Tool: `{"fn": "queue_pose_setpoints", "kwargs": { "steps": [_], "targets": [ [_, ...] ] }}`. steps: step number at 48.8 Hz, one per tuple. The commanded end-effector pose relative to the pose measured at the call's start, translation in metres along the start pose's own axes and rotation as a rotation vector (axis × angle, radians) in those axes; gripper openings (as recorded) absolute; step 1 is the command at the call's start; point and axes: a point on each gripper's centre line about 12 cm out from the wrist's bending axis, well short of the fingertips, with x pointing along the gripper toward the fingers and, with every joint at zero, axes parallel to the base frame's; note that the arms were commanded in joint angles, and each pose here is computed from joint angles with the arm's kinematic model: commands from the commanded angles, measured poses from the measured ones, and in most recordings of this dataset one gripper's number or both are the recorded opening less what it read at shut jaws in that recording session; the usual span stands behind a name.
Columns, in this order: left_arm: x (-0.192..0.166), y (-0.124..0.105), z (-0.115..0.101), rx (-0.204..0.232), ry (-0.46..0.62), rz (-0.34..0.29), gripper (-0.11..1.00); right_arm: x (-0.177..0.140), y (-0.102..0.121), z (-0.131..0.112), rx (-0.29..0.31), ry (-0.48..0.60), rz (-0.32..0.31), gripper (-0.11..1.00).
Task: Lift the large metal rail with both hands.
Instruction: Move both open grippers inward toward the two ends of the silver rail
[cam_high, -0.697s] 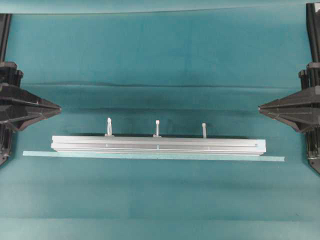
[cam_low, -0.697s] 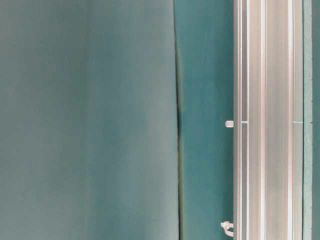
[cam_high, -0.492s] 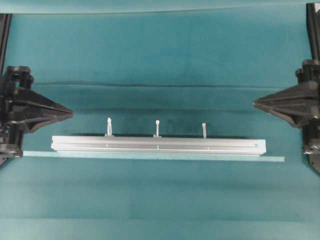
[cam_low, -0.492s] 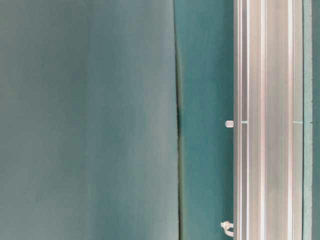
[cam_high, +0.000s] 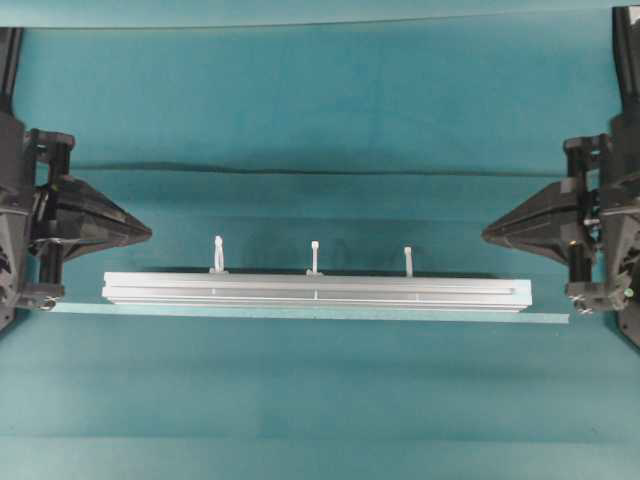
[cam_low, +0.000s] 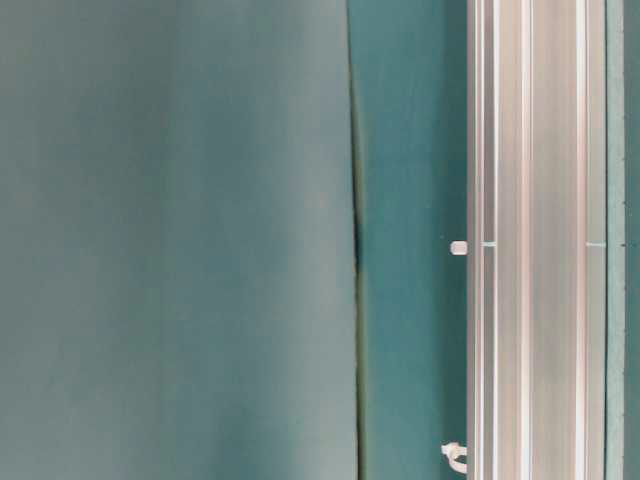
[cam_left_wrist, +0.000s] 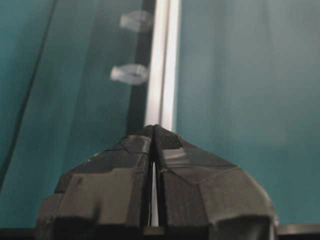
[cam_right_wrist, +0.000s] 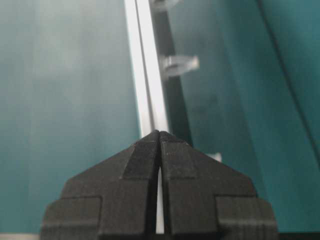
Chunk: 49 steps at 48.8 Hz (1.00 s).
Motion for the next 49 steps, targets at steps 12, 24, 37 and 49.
{"fn": "queue_pose_setpoints", "kwargs": {
  "steps": [12, 24, 37, 49],
  "targets": [
    [0.018, 0.001, 0.004, 0.003, 0.220, 0.025, -0.01, 0.033, 0.002, 0.007, 0.018, 0.272, -0.021, 0.01],
    [0.041, -0.003, 0.002, 0.015, 0.356, 0.027, -0.01, 0.057, 0.003, 0.004, 0.016, 0.502, -0.041, 0.01],
    [0.054, -0.009, -0.003, 0.049, 0.461, 0.015, -0.01, 0.073, 0.002, 0.000, 0.017, 0.635, -0.051, 0.01],
    [0.060, -0.014, -0.010, 0.057, 0.502, 0.007, 0.11, 0.075, 0.002, -0.004, 0.000, 0.659, -0.049, 0.01]
  ]
}}
